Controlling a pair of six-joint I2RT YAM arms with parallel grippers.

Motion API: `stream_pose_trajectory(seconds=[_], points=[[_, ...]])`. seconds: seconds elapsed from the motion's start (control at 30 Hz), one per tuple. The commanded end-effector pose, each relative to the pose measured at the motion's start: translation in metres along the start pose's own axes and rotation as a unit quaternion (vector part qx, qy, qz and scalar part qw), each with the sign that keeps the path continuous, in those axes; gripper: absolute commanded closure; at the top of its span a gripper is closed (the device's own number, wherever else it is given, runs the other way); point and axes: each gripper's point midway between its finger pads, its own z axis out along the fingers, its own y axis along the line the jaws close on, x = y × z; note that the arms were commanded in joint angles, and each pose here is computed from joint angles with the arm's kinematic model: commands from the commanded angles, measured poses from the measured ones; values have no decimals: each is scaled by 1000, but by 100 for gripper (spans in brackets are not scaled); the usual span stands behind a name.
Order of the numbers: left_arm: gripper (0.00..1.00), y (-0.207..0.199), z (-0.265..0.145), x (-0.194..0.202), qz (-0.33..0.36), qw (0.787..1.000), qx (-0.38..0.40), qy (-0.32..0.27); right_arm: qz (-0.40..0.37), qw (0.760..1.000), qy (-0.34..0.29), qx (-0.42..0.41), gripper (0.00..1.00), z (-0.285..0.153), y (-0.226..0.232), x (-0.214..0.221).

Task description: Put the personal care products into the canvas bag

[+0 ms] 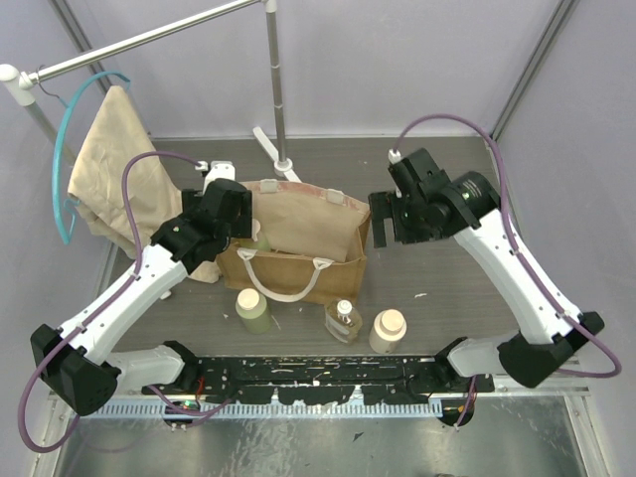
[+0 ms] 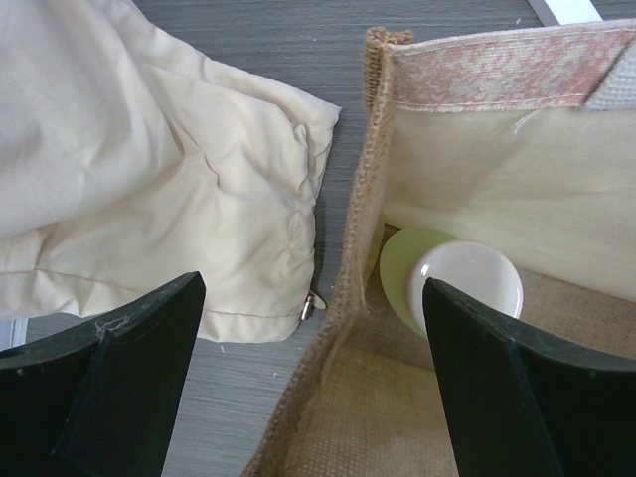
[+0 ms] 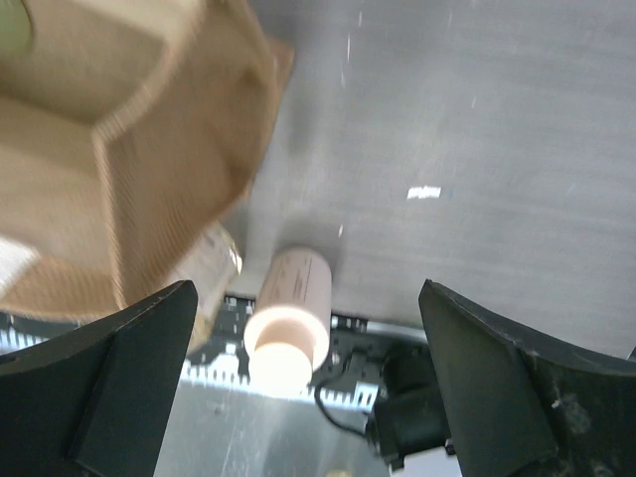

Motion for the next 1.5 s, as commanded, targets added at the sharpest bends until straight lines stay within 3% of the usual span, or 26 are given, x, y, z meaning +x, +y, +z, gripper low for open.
stream_pose_trajectory(seconds=[0.0, 0.33, 0.7, 1.0, 1.47], points=[[2, 2, 2, 3, -8, 1000, 5, 5, 52, 996, 48, -58, 0, -12, 12, 44], [2, -6, 9, 8, -2, 1000, 21, 20, 35, 988, 120, -94, 0, 3, 27, 104], [2, -3, 5, 9, -10, 1000, 18, 17, 6, 984, 161, -79, 0, 48, 28, 145], [2, 3, 2, 10, -14, 1000, 10, 13, -13, 985, 161, -56, 0, 82, 23, 154], [2, 1, 5, 8, -16, 1000, 9, 9, -37, 982, 185, -11, 4, 96, 7, 169]])
